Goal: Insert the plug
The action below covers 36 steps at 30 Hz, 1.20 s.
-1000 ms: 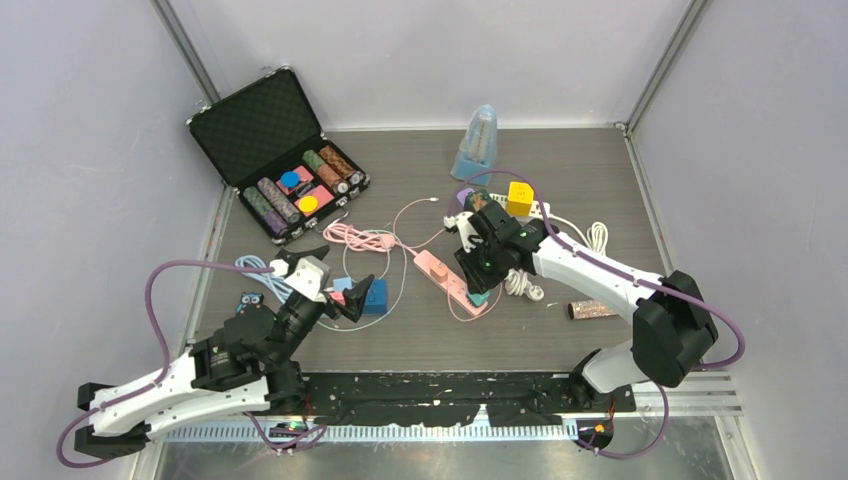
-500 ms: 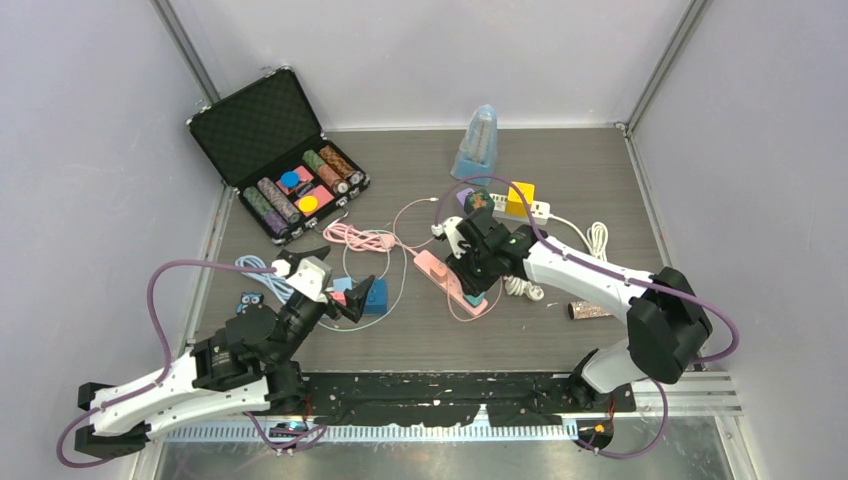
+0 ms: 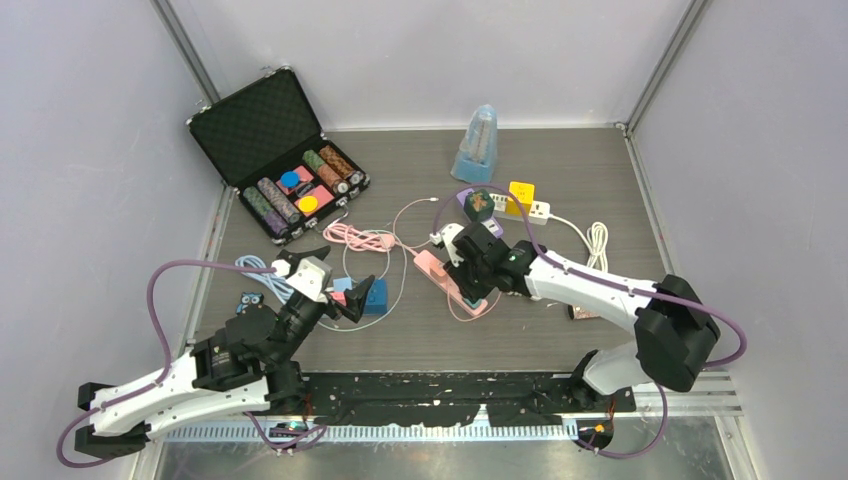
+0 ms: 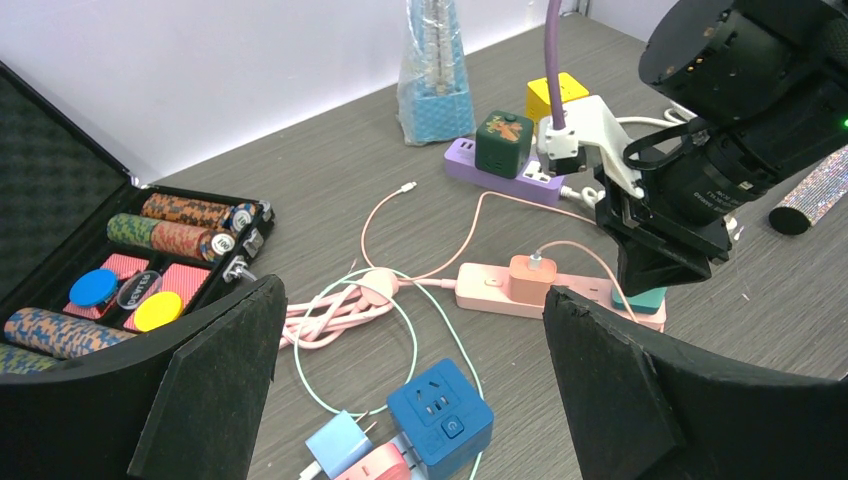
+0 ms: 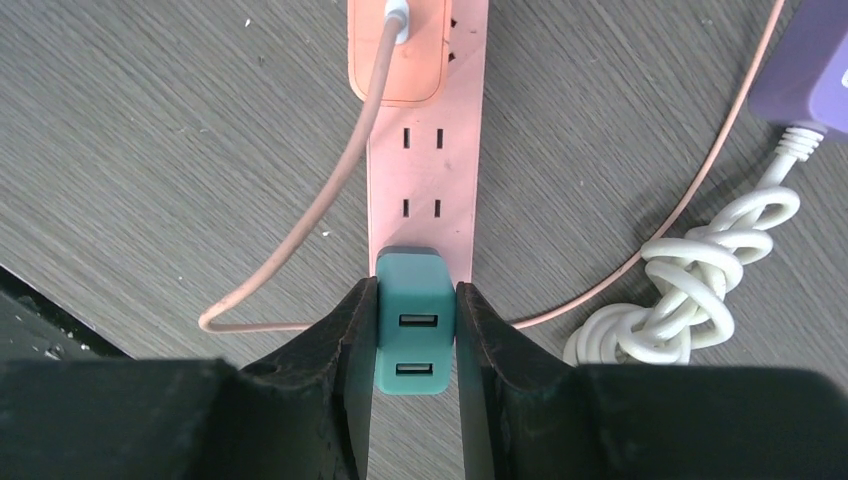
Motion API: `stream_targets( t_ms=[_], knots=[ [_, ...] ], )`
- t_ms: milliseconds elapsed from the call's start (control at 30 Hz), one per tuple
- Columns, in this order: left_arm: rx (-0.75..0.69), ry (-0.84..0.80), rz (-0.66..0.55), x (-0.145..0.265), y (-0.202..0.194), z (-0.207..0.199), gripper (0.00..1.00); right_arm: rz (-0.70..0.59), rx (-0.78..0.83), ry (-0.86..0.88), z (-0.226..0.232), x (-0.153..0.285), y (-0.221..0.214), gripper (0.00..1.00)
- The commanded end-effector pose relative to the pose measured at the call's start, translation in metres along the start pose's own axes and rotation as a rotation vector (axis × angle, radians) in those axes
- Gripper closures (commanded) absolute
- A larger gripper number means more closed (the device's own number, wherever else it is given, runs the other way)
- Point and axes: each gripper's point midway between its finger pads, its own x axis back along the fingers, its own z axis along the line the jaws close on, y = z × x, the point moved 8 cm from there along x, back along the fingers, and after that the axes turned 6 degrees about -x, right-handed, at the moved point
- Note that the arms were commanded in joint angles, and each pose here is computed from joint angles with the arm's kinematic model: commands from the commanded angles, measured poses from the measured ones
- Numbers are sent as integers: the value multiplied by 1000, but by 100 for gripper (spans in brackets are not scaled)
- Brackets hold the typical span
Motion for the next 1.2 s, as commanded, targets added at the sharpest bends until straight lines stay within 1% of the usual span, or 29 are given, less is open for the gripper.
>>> stream_targets(
  t_ms=[0, 133, 200, 433, 600, 767, 867, 900, 933, 967, 1000, 1033, 1067, 1100, 1167],
  knots=[
    [37, 15, -35, 1, 6, 2, 0, 14, -150, -30, 7, -14, -24, 94],
    [41, 10, -44, 1, 6, 2, 0, -4, -235, -43, 11, -25, -41, 94],
    [41, 7, -44, 0, 7, 1, 0, 18, -271, -47, 13, -31, -53, 94],
    [41, -1, -45, -2, 11, -1, 0, 61, -338, -102, 15, -45, -68, 94],
    [40, 4, -47, -3, 13, -1, 0, 91, -417, -97, 18, -58, -84, 94],
    [39, 22, -46, -3, 11, 1, 0, 112, -445, -120, 20, -63, -88, 94],
    [39, 38, -49, -4, 12, 2, 0, 86, -449, -147, 19, -57, -75, 93],
    [38, 41, -51, -4, 12, 2, 0, 87, -445, -170, 17, -54, -74, 88],
    [38, 47, -54, -4, 13, 3, 0, 57, -445, -169, 17, -49, -64, 85],
    [40, 50, -56, -4, 13, 3, 1, 52, -440, -188, 15, -46, -61, 77],
    [39, 53, -58, -4, 14, 4, 0, 18, -441, -183, 15, -40, -51, 73],
    [38, 56, -59, -4, 14, 4, 0, 4, -433, -191, 14, -36, -45, 66],
    [38, 57, -61, -4, 14, 4, 0, -20, -434, -188, 14, -30, -37, 63],
    [40, 57, -63, -4, 14, 4, 0, -25, -424, -194, 13, -27, -35, 57],
    [40, 57, -64, -4, 15, 4, 0, -64, -419, -184, 13, -18, -20, 52]
  ],
)
